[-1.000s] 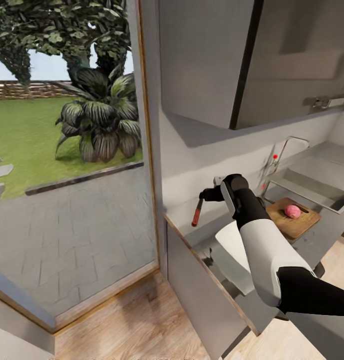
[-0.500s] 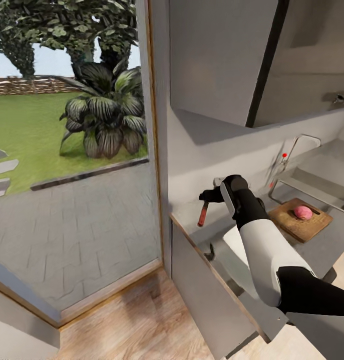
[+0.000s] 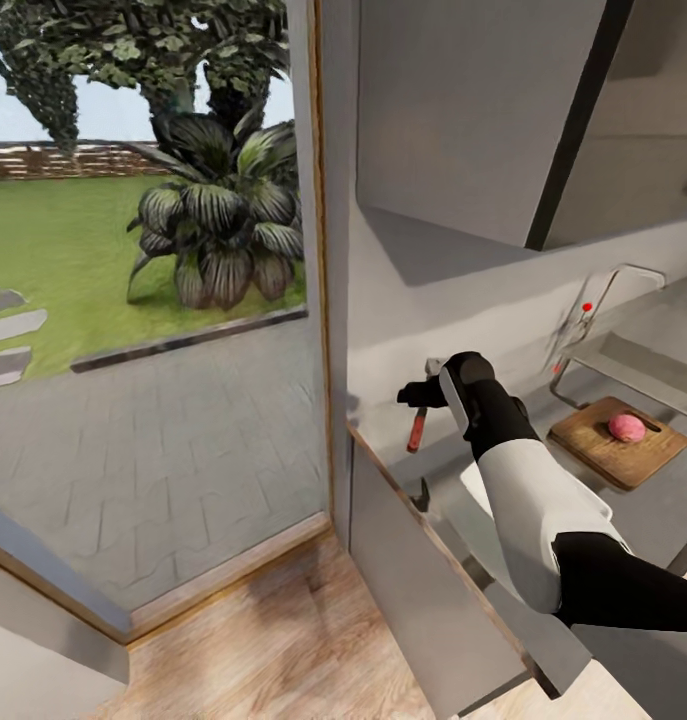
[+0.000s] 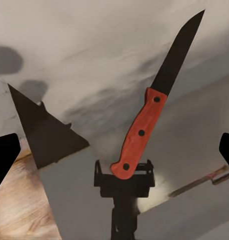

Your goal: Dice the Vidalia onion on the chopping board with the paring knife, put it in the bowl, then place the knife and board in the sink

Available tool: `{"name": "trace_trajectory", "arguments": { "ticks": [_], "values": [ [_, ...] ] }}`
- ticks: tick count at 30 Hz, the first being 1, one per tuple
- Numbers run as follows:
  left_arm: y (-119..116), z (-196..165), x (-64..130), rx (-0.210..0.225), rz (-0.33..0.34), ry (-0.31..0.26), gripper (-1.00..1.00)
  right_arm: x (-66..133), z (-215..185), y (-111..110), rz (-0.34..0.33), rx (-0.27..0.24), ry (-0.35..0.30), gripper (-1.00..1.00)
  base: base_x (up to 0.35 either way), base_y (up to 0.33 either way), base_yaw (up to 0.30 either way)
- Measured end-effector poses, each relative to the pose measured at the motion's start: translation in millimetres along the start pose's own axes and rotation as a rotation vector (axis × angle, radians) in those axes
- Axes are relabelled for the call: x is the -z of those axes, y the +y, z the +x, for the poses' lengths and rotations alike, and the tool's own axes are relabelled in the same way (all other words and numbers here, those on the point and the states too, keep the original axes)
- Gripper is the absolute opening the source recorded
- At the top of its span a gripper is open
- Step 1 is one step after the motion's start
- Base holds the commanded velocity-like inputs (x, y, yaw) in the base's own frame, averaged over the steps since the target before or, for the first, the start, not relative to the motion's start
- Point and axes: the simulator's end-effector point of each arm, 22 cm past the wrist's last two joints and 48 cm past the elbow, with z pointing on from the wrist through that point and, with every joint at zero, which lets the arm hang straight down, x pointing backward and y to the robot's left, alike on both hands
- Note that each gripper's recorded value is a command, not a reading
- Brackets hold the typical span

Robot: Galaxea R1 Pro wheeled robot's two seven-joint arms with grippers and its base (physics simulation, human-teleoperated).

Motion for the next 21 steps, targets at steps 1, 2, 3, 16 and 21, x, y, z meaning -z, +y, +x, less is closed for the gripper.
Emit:
{"name": "trace_trajectory", "arguments": {
  "ticks": [1, 2, 3, 16, 21],
  "values": [
    [0.1, 0.3, 0.2, 0.0, 0.0, 0.001, 1.0, -0.4, 0.4, -0.1, 0.0, 0.0, 0.001, 1.0, 0.0, 0.0, -0.056],
    [0.1, 0.8, 0.5, 0.0, 0.0, 0.002, 1.0, -0.8, 0.8, 0.1, 0.0, 0.0, 0.002, 1.0, 0.0, 0.0, -0.08],
    [0.1, 0.7, 0.4, 0.0, 0.0, 0.002, 1.0, -0.9, 1.0, 0.1, 0.0, 0.0, 0.002, 1.0, 0.0, 0.0, -0.122],
    [-0.3, -1.8, -1.2, 0.001, 0.001, -0.007, 1.0, 3.5, -1.0, 0.6, -0.001, 0.001, -0.002, 1.0, 0.02, 0.026, -0.223],
    [-0.5, -2.6, -1.6, 0.002, 0.001, -0.011, 1.0, 5.3, -2.6, 1.0, -0.001, 0.002, -0.007, 1.0, 0.063, 0.052, -0.108]
  ]
}}
